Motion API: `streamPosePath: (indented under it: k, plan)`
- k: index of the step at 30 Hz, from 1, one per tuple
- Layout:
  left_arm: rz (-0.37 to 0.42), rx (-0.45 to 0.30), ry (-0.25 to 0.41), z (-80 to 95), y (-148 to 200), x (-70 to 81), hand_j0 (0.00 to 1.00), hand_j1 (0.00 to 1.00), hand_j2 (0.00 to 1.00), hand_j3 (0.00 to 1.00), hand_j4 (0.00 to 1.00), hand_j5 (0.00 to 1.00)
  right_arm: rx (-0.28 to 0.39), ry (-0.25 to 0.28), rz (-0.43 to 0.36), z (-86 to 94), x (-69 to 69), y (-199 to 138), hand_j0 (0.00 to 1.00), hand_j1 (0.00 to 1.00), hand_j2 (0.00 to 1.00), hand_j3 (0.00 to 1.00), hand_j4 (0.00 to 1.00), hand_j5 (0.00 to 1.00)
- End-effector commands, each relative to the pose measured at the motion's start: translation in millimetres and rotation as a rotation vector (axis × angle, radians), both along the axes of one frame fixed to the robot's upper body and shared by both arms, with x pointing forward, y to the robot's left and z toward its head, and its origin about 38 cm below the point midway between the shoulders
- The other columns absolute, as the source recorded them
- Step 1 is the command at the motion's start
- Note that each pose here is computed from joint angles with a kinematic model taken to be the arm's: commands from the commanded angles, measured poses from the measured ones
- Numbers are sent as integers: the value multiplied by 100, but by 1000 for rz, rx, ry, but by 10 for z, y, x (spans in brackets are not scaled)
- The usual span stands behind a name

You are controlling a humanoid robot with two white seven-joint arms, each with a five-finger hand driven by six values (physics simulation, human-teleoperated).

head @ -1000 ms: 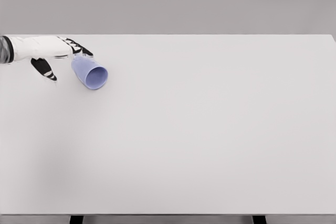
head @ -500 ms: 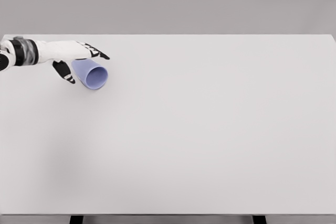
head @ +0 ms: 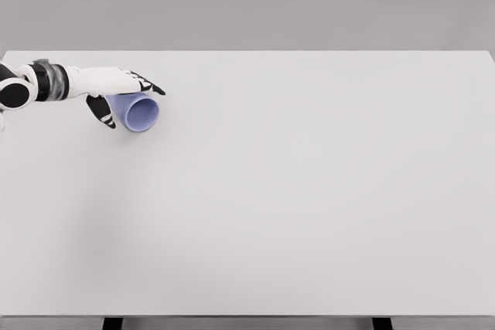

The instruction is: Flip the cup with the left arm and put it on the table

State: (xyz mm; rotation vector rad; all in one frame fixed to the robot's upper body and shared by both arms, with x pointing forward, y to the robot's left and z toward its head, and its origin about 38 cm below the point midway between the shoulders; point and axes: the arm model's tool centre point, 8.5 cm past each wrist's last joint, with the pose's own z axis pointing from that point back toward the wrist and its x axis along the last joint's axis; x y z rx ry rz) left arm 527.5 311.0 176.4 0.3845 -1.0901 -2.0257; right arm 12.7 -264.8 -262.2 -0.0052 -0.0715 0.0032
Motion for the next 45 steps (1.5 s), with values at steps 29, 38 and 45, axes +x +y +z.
streamPosePath:
  k: [29,38,45]
  plan:
    - [6,-2,8,-63,-66,31,48,48,48,48,48,48,0,1,0,0,-1,0,100,100,100,100,100,100]
    - [45,-228,42,133,-65,41,49,49,49,49,49,49,0,-1,0,0,1,0,100,100,100,100,100,100]
    - [79,-472,86,233,-72,21,51,51,51,51,51,51,0,1,0,0,-1,0,100,100,100,100,100,100]
